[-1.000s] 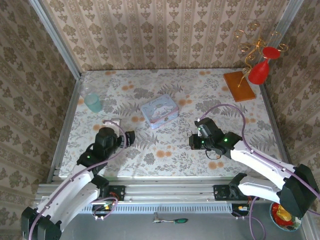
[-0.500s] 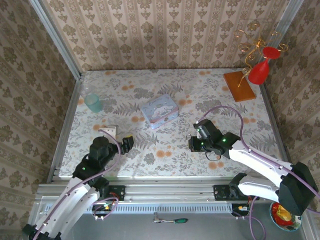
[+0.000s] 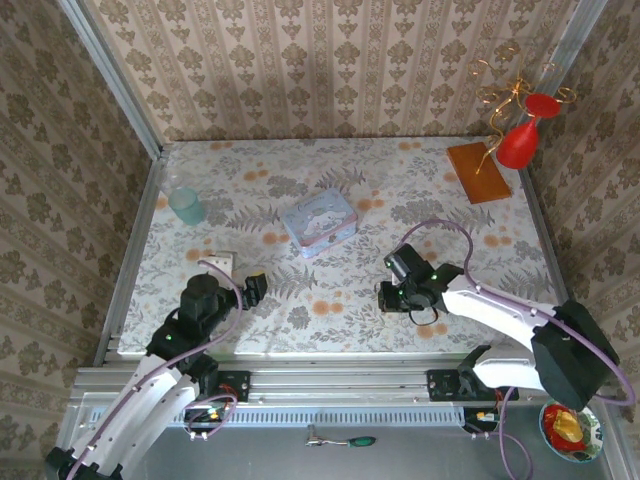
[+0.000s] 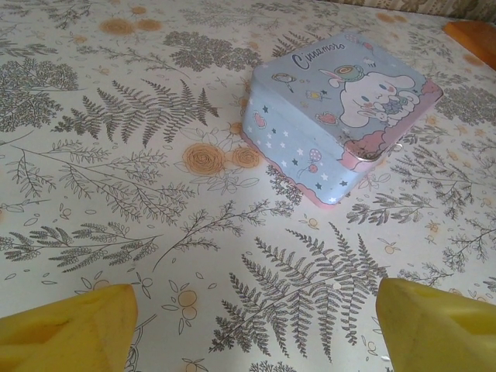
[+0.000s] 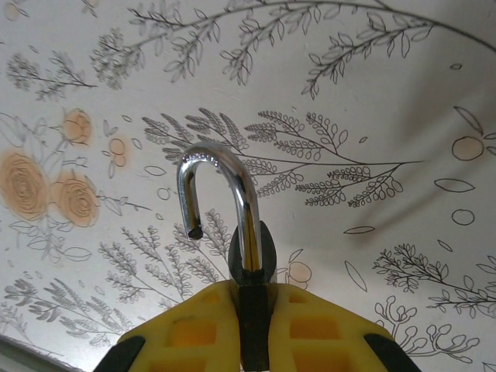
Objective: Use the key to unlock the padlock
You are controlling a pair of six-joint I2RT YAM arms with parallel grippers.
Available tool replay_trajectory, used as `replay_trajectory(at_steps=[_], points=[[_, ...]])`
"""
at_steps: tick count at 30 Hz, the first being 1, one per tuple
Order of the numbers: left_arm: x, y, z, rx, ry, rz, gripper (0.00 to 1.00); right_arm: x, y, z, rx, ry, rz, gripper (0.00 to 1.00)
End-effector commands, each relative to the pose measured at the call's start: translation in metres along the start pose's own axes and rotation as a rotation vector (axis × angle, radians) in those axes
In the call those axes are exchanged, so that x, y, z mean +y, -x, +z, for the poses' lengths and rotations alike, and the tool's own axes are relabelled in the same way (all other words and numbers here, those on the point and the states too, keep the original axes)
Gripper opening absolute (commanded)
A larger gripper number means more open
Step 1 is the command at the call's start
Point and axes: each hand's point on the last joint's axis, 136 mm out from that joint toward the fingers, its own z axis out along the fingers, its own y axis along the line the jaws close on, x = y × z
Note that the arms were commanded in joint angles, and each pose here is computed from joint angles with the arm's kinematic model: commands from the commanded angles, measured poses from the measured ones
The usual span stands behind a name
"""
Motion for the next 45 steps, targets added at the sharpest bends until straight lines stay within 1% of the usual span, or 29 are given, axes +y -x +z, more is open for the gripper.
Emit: replay_trajectory(at_steps=[1, 4, 6, 8, 10, 14, 16, 21, 22, 23, 24, 25, 28, 31, 33, 35, 37, 39, 41, 43, 44, 45], points=[[0.003, -0.001, 0.001, -0.011, 0.013, 0.003, 0.81, 0.002, -0.001, 0.006, 0.023, 0.014, 0.018, 0.05], [0.003, 0.0, 0.001, -0.013, 0.013, 0.002, 0.83, -0.001, -0.003, 0.011, 0.031, 0.002, 0.023, 0.09], [0.004, 0.0, 0.001, -0.015, 0.016, 0.002, 0.84, -0.004, -0.004, 0.013, 0.037, -0.014, 0.024, 0.16], [0.005, 0.0, 0.001, -0.014, 0.021, 0.002, 0.84, -0.005, -0.004, 0.013, 0.037, -0.025, 0.022, 0.27], [0.006, 0.0, 0.001, -0.016, 0.028, 0.001, 0.84, -0.007, -0.002, 0.009, 0.03, -0.037, 0.015, 0.4], [0.01, 0.002, 0.001, -0.023, 0.053, -0.002, 0.84, -0.009, 0.004, -0.006, -0.006, -0.065, -0.015, 0.61], [0.011, 0.004, 0.001, -0.032, 0.061, -0.003, 0.84, -0.01, 0.01, -0.016, -0.046, -0.073, -0.03, 0.65], [0.02, 0.023, -0.004, -0.085, 0.128, -0.01, 0.85, -0.005, 0.029, -0.056, -0.147, -0.082, -0.077, 0.67], [0.023, 0.028, -0.007, -0.097, 0.148, -0.015, 0.85, -0.003, 0.035, -0.066, -0.176, -0.089, -0.09, 0.68], [0.026, 0.032, -0.01, -0.103, 0.17, -0.023, 0.88, -0.002, 0.041, -0.077, -0.208, -0.099, -0.103, 0.93], [0.028, 0.034, -0.012, -0.111, 0.185, -0.03, 0.93, -0.003, 0.047, -0.086, -0.238, -0.115, -0.11, 1.0], [0.03, 0.037, -0.014, -0.119, 0.197, -0.038, 0.99, -0.006, 0.054, -0.097, -0.278, -0.143, -0.109, 1.0], [0.036, 0.046, -0.016, -0.163, 0.232, -0.047, 1.0, -0.008, 0.072, -0.124, -0.396, -0.179, -0.114, 1.0], [0.041, 0.067, -0.018, -0.238, 0.282, -0.024, 1.0, -0.004, 0.089, -0.146, -0.517, -0.179, -0.151, 1.0], [0.053, 0.08, -0.019, -0.297, 0.369, 0.009, 1.0, 0.0, 0.098, -0.156, -0.597, -0.176, -0.223, 1.0], [0.069, 0.091, -0.021, -0.331, 0.485, 0.034, 1.0, 0.001, 0.108, -0.166, -0.706, -0.183, -0.282, 1.0], [0.079, 0.102, -0.019, -0.356, 0.559, 0.063, 1.0, -0.004, 0.114, -0.175, -0.811, -0.211, -0.322, 1.0], [0.085, 0.108, -0.012, -0.361, 0.597, 0.084, 1.0, -0.007, 0.118, -0.184, -0.914, -0.239, -0.381, 1.0], [0.104, 0.108, -0.003, -0.315, 0.663, 0.072, 1.0, -0.014, 0.123, -0.192, -0.995, -0.307, -0.448, 1.0], [0.113, 0.104, 0.015, -0.273, 0.662, 0.117, 1.0, -0.036, 0.132, -0.19, -1.019, -0.441, -0.469, 1.0], [0.117, 0.102, 0.023, -0.269, 0.665, 0.138, 1.0, -0.05, 0.136, -0.19, -1.012, -0.495, -0.433, 1.0], [0.121, 0.1, 0.029, -0.261, 0.67, 0.146, 1.0, -0.06, 0.14, -0.191, -1.006, -0.518, -0.397, 1.0]])
